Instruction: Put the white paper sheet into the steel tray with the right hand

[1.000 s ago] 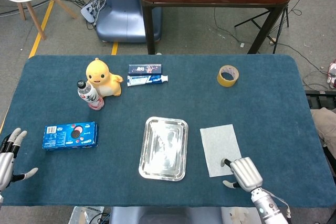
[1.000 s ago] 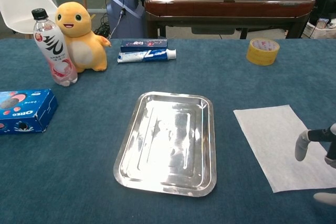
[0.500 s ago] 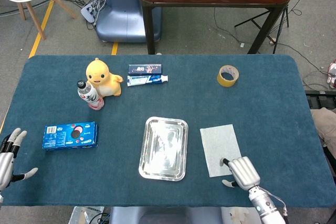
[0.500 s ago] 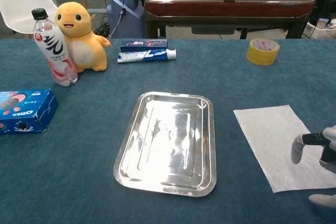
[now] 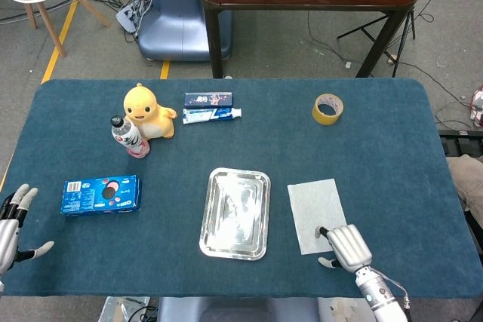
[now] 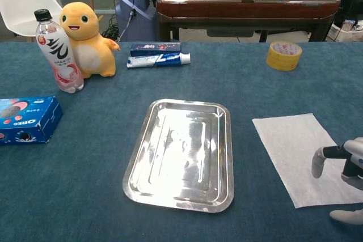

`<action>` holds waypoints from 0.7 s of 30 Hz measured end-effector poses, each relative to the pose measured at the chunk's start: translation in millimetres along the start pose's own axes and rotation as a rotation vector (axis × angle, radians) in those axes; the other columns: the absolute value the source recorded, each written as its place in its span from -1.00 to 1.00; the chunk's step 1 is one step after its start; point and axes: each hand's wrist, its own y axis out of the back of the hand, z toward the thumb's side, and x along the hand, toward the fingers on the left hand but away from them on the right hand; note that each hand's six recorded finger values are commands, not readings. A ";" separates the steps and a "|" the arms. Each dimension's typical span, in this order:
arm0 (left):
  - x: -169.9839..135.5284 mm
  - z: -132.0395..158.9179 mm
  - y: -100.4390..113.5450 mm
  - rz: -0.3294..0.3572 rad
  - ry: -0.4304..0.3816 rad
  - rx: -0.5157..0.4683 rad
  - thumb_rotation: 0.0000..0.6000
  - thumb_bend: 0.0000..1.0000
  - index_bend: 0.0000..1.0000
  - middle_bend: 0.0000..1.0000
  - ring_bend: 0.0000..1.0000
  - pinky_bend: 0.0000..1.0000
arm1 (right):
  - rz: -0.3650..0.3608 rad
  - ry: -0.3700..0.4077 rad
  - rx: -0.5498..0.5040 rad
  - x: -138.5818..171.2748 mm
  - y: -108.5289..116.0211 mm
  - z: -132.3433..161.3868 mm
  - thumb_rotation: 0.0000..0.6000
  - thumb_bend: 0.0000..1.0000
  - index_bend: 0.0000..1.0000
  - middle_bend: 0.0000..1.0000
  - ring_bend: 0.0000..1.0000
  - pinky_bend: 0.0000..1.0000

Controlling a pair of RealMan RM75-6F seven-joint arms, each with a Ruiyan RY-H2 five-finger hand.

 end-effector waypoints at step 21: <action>-1.4 0.3 2.5 0.005 -0.001 -0.003 1.00 -0.86 -0.99 -0.98 -0.96 -0.18 | -0.015 -0.019 0.001 -7.7 -4.2 -3.1 1.00 -1.00 -0.10 1.00 1.00 1.00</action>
